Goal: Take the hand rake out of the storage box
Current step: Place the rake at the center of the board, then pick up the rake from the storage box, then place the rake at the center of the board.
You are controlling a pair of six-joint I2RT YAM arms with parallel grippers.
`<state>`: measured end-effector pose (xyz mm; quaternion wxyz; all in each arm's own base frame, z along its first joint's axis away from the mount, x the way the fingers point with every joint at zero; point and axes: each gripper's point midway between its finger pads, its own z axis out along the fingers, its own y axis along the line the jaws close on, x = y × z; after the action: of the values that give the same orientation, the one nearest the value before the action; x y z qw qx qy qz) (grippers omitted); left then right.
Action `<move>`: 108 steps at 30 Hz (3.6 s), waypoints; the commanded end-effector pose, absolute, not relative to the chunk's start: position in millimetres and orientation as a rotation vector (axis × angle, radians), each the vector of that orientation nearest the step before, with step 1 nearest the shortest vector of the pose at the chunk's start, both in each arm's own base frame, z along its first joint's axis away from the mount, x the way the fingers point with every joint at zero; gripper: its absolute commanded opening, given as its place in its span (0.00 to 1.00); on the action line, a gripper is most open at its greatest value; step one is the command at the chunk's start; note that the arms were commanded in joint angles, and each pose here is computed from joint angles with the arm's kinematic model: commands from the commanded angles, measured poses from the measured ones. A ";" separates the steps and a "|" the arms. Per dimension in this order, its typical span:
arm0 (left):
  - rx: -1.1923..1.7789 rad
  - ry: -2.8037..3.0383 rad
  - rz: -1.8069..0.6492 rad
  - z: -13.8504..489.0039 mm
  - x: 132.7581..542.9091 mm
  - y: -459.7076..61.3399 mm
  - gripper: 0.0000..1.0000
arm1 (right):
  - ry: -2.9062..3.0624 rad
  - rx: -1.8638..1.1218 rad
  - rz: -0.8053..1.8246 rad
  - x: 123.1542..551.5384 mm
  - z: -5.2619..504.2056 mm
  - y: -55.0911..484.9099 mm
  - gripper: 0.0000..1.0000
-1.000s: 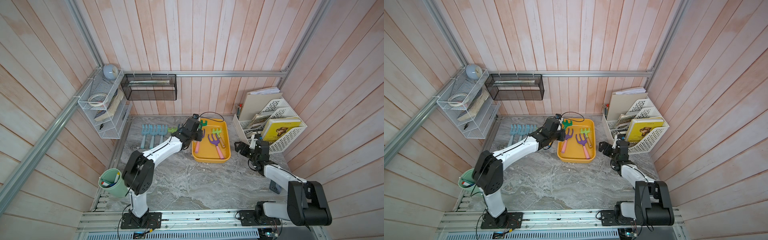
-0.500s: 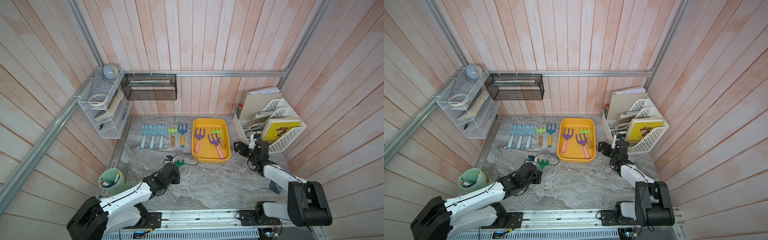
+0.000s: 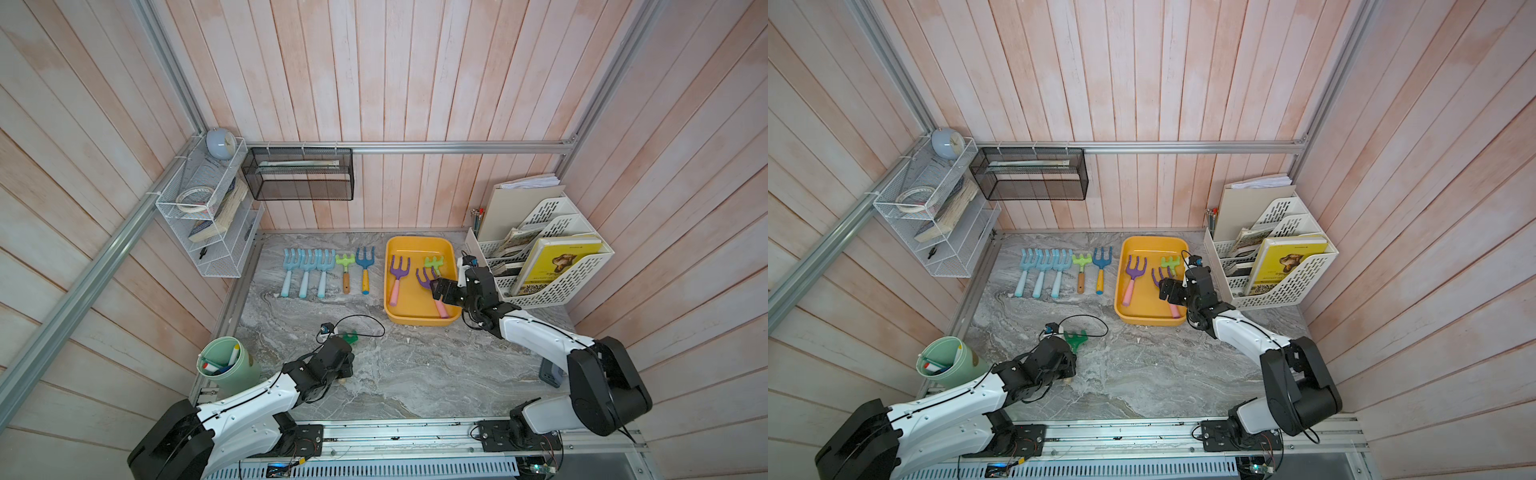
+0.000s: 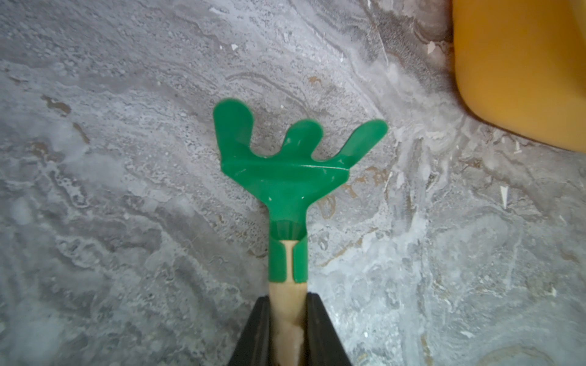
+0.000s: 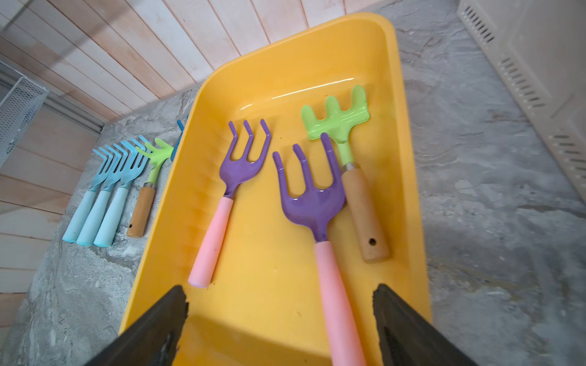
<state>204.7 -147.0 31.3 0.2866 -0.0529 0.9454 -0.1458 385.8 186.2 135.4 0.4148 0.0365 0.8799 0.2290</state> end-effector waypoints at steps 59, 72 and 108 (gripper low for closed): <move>-0.049 2.233 -0.626 146.7 271.9 -151.0 1.00 | 2.580 0.056 0.225 449.4 23.2 315.8 0.23; -0.191 2.165 -0.499 129.8 272.3 -110.7 1.00 | 2.439 0.085 0.238 421.7 121.8 297.1 0.00; -0.302 2.156 -0.336 126.1 267.8 -78.9 1.00 | 2.520 -0.010 0.419 149.2 31.0 364.7 0.00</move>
<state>267.4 -82.3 127.9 0.4529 -0.1157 0.8725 -0.1420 143.3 358.3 36.5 0.2851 0.0023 0.9467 0.1501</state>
